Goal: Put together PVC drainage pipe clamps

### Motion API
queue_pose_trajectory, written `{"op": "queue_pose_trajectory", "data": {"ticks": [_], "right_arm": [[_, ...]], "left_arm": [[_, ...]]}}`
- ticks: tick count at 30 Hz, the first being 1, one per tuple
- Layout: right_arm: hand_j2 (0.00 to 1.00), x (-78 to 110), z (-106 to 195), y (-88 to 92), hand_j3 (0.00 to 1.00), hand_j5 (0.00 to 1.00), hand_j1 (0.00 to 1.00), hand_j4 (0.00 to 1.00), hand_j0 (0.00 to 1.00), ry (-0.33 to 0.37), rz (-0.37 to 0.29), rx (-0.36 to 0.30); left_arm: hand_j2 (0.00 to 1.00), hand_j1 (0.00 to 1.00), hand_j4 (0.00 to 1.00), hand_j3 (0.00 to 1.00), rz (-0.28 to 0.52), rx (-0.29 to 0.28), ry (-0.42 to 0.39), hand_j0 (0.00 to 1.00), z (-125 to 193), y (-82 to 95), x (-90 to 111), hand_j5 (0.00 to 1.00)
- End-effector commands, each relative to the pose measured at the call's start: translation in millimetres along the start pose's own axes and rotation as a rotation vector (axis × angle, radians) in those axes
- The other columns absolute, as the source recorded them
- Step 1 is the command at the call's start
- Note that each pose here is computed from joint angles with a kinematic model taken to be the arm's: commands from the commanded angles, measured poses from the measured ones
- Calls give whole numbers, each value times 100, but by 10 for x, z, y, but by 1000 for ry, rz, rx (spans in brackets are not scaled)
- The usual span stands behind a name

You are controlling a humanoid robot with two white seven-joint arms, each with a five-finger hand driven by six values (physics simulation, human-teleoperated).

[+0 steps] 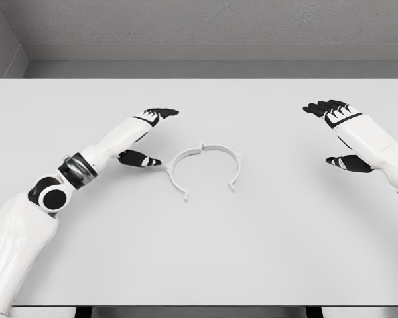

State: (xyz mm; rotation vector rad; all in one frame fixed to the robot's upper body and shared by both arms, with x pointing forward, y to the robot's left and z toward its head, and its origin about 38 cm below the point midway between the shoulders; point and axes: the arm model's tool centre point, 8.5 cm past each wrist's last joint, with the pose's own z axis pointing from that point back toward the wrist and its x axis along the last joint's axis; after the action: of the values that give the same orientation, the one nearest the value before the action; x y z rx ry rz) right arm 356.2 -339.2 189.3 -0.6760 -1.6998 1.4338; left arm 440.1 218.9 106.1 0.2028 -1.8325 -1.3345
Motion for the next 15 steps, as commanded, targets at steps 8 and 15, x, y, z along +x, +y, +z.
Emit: {"op": "queue_pose_trajectory", "data": {"ticks": [8,15], "right_arm": [[100,376,-440,117,100,100,100,100,100,-167,41,97],[100,422,-742,122,100,100,100,100,100,-179,141,154]], "left_arm": [[100,100,100,100,-111,-14,72,100,358,492,-274,100],[100,100,100,100,-142,-27,92,100,451,595,-334,100]]}}
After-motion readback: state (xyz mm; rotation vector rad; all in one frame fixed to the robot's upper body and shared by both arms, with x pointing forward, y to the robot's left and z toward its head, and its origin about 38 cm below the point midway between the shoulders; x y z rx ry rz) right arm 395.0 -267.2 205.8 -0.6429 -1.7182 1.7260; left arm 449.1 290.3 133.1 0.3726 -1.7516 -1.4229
